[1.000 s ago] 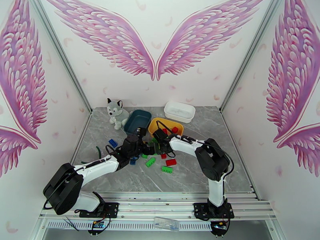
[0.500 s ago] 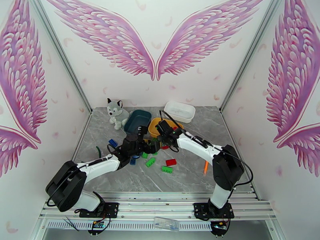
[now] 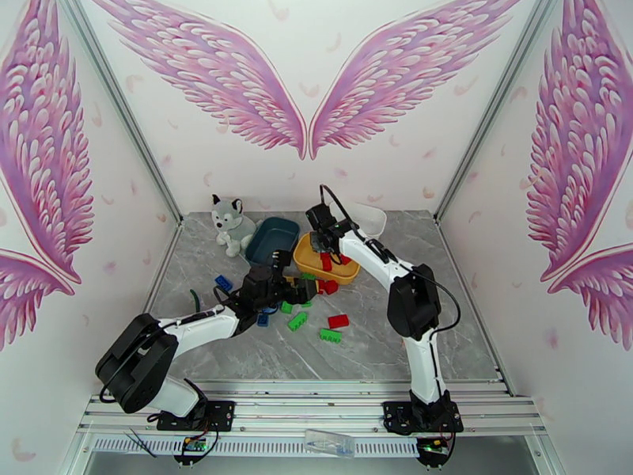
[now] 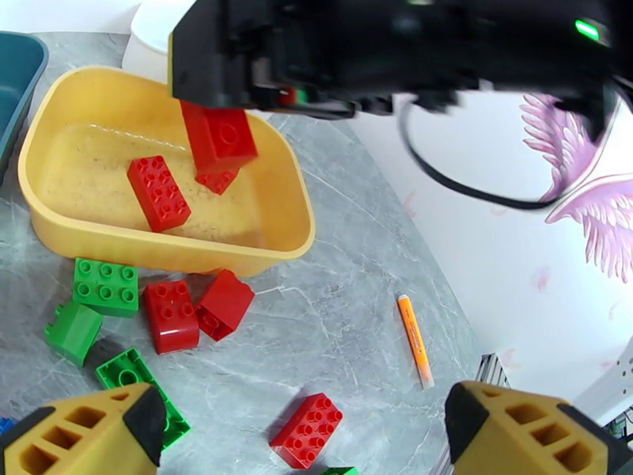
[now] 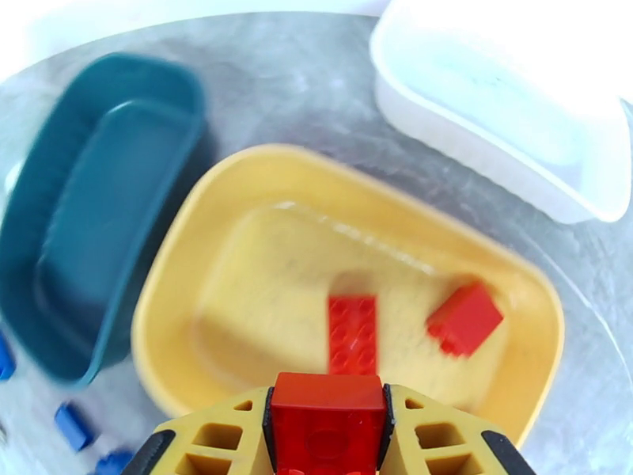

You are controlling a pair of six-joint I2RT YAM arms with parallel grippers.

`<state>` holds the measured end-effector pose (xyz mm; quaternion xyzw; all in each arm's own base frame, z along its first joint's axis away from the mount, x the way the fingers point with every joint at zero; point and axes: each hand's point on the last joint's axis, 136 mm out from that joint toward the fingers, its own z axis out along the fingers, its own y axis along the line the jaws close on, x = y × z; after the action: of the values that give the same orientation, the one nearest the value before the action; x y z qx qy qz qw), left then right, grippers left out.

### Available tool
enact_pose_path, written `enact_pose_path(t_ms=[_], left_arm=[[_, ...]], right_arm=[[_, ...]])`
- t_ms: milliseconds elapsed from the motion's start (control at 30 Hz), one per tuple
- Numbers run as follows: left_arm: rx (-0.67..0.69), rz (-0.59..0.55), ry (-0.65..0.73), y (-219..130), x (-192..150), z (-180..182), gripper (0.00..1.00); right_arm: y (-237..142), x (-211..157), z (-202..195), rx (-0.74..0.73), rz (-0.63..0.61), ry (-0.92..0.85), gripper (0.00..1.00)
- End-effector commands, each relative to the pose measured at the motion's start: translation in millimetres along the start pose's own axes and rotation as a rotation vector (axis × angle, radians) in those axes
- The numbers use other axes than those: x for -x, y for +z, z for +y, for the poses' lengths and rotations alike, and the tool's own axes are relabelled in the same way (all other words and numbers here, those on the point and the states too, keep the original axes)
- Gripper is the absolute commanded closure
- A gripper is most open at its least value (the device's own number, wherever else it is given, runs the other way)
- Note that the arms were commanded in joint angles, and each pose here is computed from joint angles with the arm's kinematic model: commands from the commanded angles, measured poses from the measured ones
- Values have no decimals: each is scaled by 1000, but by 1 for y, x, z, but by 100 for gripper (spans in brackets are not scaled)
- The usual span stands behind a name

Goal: Sort the legos into containers by color

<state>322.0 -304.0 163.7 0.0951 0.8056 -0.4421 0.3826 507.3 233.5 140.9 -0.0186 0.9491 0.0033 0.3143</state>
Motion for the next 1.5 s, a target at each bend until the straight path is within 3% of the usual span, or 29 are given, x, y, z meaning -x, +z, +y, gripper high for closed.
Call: enact_pose_path(t_ms=[0, 100, 200, 400, 600, 967, 1467], left_arm=[[11, -3, 7, -8, 0, 2, 1], [49, -20, 9, -13, 3, 7, 1], [104, -47, 16, -23, 7, 14, 1], [214, -108, 27, -49, 17, 23, 1], [234, -153, 9, -65, 22, 21, 1], [218, -104, -20, -49, 12, 25, 1], [224, -91, -20, -45, 9, 28, 1]], right_arm=[[11, 1, -12, -18, 41, 24, 56], [13, 0, -18, -20, 47, 33, 42], [4, -4, -21, -9, 43, 34, 36], [-42, -22, -24, 89, 16, 70, 36], [-72, -81, -35, 131, 72, 53, 29], [-65, -207, -60, 169, 253, 54, 28], [-64, -263, -31, 339, 360, 142, 24]])
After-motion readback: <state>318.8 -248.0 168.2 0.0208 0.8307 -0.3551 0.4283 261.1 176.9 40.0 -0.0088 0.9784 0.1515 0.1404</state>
